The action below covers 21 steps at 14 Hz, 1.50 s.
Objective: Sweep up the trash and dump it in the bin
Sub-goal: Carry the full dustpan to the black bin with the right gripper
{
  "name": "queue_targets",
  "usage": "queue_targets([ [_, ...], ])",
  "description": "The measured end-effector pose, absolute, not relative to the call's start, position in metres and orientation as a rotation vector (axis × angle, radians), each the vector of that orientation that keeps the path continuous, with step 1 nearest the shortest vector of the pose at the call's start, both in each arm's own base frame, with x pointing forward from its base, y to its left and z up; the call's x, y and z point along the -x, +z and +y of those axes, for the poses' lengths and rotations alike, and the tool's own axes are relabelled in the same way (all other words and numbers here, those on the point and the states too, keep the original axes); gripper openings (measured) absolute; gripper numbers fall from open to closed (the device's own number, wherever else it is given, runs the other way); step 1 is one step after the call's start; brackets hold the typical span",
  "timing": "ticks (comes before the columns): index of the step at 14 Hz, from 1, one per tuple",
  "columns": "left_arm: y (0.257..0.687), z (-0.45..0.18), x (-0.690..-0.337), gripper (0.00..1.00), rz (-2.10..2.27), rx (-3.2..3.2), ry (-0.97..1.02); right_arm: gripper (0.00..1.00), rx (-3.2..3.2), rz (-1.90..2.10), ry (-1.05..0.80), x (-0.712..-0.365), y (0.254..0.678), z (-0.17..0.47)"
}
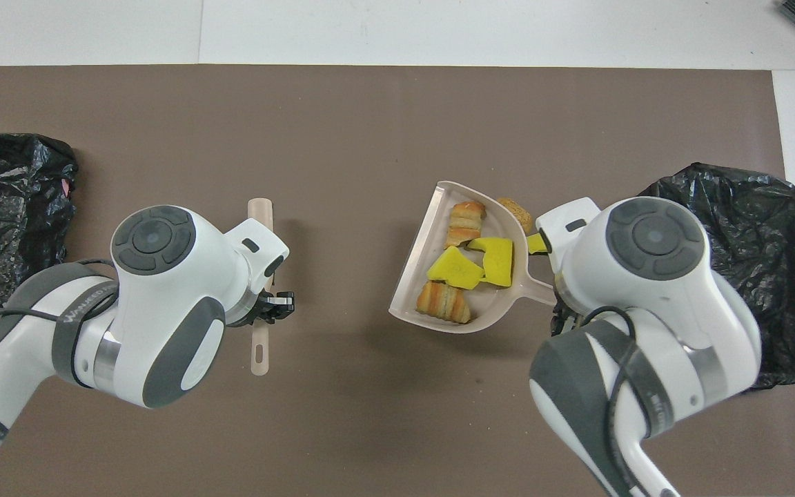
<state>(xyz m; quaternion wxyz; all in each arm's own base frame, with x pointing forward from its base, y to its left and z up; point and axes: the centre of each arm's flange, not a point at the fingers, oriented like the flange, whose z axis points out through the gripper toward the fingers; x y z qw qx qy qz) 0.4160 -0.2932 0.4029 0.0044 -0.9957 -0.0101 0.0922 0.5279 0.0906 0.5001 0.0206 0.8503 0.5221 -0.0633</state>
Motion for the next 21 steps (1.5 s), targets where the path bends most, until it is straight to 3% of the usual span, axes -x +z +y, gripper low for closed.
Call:
queue_targets([
  [4,0.384,-0.326,-0.347,0.26,0.027,3.195,0.323,0.31,-2.668,1.581,-0.183,-0.529,0.54,0.023],
  [8,0.36,-0.355,-0.294,0.26,0.002,3.216,0.293,0.31,-2.697,1.559,-0.176,-0.524,0.549,-0.075],
  [11,0.347,-0.359,-0.278,0.26,-0.025,3.217,0.271,0.31,-2.678,1.545,-0.209,-0.51,0.551,-0.148],
  [17,0.343,-0.354,-0.281,0.28,-0.045,3.219,0.268,0.31,-2.515,1.47,-0.293,-0.488,0.564,-0.242],
  [21,0.368,-0.351,-0.305,0.7,-0.1,3.231,0.282,0.31,-2.384,1.436,-0.392,-0.484,0.571,-0.266],
])
